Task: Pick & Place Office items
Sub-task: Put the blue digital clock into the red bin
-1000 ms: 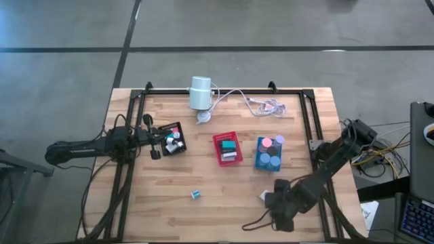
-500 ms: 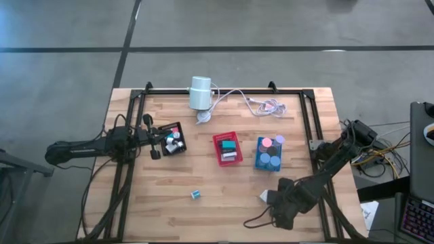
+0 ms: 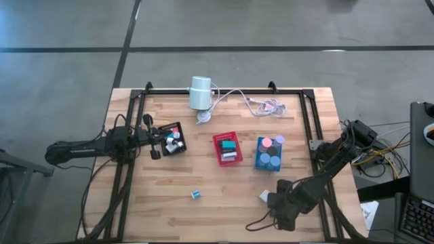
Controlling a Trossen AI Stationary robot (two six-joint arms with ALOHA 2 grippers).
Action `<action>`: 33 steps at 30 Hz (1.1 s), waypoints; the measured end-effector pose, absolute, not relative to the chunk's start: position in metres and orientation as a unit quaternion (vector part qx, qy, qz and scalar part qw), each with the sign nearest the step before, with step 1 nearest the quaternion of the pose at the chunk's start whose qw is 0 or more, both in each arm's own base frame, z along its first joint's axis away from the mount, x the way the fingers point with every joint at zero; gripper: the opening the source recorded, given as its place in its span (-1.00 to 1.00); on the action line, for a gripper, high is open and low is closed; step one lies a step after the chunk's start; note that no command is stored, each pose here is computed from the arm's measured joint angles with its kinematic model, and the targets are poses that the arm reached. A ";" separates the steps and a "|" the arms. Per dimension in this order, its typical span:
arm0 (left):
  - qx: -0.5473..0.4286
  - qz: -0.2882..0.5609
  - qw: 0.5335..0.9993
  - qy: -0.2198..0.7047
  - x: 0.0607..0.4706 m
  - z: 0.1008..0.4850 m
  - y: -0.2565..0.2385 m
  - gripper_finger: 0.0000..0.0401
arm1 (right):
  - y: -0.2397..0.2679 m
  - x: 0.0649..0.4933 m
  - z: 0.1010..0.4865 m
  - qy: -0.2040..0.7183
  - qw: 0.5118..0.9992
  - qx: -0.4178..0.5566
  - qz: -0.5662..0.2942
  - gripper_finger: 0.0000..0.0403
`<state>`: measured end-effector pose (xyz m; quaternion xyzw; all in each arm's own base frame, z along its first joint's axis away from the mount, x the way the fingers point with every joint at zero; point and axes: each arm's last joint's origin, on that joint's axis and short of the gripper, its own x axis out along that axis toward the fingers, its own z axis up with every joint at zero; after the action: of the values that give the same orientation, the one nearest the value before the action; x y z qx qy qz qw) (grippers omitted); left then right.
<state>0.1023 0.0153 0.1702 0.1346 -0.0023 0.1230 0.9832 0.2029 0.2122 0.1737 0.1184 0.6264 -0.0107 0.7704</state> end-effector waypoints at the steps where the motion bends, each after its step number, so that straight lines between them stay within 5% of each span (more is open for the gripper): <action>1: 0.134 0.123 0.983 -0.002 0.102 0.170 0.015 -1.00 | 0.213 0.203 0.174 0.624 0.772 0.119 -0.010 0.75; 33: 0.133 0.123 0.983 -0.002 0.102 0.170 0.015 -1.00 | 0.224 0.202 0.149 0.610 0.784 0.112 0.002 0.75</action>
<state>0.1023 0.0153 0.1701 0.1331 -0.0022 0.1228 0.9835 0.2025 0.2244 0.1488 0.1117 0.6102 0.0015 0.7843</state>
